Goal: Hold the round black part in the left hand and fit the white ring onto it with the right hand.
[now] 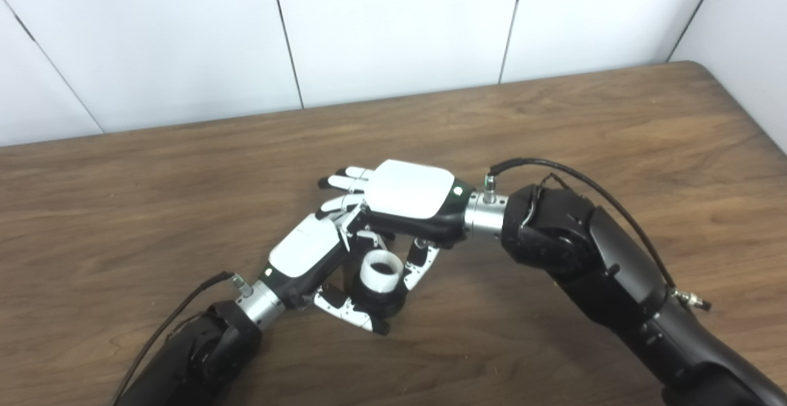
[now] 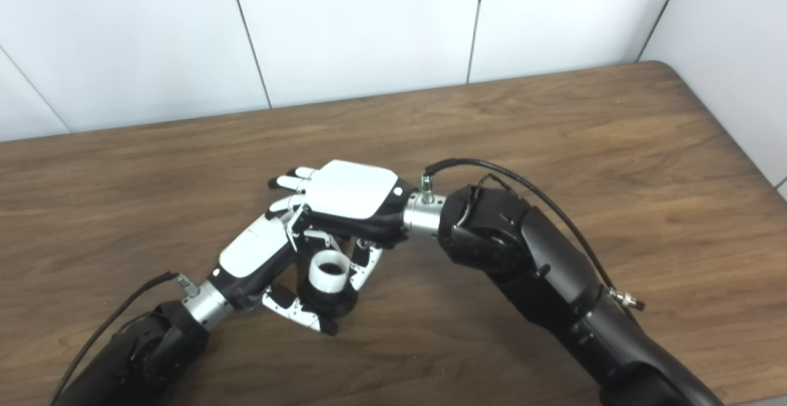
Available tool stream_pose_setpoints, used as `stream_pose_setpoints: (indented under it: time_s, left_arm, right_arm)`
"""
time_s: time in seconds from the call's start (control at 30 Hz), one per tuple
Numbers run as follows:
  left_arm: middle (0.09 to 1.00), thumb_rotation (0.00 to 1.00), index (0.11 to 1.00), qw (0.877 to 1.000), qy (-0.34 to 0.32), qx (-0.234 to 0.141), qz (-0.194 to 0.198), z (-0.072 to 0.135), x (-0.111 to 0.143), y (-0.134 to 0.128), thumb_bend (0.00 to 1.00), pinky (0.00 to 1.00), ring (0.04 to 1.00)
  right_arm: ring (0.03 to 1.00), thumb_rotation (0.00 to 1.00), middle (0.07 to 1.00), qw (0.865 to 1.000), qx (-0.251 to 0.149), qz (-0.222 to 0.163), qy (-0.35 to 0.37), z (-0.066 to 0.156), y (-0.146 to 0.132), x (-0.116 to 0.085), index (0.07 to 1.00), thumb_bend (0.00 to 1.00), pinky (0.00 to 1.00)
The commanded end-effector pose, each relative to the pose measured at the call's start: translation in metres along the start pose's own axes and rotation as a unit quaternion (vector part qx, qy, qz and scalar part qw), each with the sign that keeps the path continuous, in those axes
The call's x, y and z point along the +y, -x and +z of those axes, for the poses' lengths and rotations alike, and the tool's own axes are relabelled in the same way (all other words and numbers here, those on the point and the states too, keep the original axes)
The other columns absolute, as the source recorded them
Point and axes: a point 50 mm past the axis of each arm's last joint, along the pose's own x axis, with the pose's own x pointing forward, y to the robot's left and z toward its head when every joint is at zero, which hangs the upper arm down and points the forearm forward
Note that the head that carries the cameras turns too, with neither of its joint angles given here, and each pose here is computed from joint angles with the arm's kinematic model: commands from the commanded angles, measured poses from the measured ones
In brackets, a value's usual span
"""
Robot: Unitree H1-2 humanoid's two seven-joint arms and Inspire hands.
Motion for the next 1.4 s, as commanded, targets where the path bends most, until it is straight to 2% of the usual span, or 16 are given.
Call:
stream_pose_setpoints:
  time_s: [0.0, 0.33, 0.77, 0.97, 1.0, 1.03, 1.07, 1.13, 1.37]
  left_arm:
    - [0.762, 0.05, 0.483, 1.000, -0.012, -0.004, -0.024, 0.005, -0.002, -0.002, 0.52, 1.00, 0.933]
    - [0.744, 0.05, 0.483, 1.000, -0.008, -0.001, -0.026, 0.006, -0.004, -0.007, 0.52, 1.00, 0.926]
    - [0.798, 0.06, 0.484, 0.999, -0.010, -0.004, -0.030, 0.015, -0.008, -0.013, 0.52, 0.99, 0.949]
    - [0.782, 0.05, 0.483, 1.000, -0.008, -0.013, -0.022, 0.016, -0.009, -0.015, 0.52, 1.00, 0.944]
    - [0.812, 0.05, 0.483, 1.000, -0.006, -0.013, -0.023, 0.016, -0.009, -0.015, 0.52, 1.00, 0.959]
    - [0.833, 0.05, 0.483, 1.000, -0.004, -0.013, -0.024, 0.016, -0.008, -0.015, 0.52, 1.00, 0.971]
    - [0.843, 0.05, 0.483, 1.000, -0.003, -0.014, -0.024, 0.016, -0.008, -0.015, 0.52, 1.00, 0.977]
    - [0.857, 0.05, 0.484, 1.000, -0.002, -0.012, -0.022, 0.016, -0.009, -0.015, 0.52, 1.00, 0.988]
    - [0.835, 0.05, 0.483, 1.000, -0.001, -0.008, -0.018, 0.014, -0.010, -0.015, 0.52, 1.00, 0.969]
  right_arm:
    - [1.000, 0.14, 0.889, 0.999, -0.021, -0.026, 0.011, 0.005, -0.001, -0.012, 0.484, 0.53, 1.00]
    - [1.000, 0.14, 0.888, 0.999, -0.028, -0.022, 0.005, 0.009, 0.002, -0.006, 0.483, 0.53, 1.00]
    - [1.000, 0.14, 0.889, 0.999, -0.031, -0.017, -0.005, 0.008, 0.007, 0.004, 0.483, 0.53, 1.00]
    - [1.000, 0.15, 0.918, 0.999, -0.029, -0.004, -0.025, 0.006, 0.012, 0.002, 0.491, 0.53, 1.00]
    - [1.000, 0.20, 0.921, 0.999, -0.032, -0.003, -0.032, 0.006, 0.013, 0.001, 0.572, 0.81, 1.00]
    - [1.000, 0.22, 0.920, 0.999, -0.035, -0.003, -0.037, 0.005, 0.014, 0.001, 0.608, 0.90, 1.00]
    - [1.000, 0.23, 0.920, 0.998, -0.038, -0.003, -0.040, 0.005, 0.015, 0.001, 0.626, 0.95, 1.00]
    - [1.000, 0.26, 0.921, 0.998, -0.043, -0.002, -0.044, 0.004, 0.016, 0.001, 0.666, 0.99, 1.00]
    - [1.000, 0.29, 0.961, 0.998, -0.047, -0.008, -0.044, 0.004, 0.020, -0.002, 0.809, 1.00, 1.00]
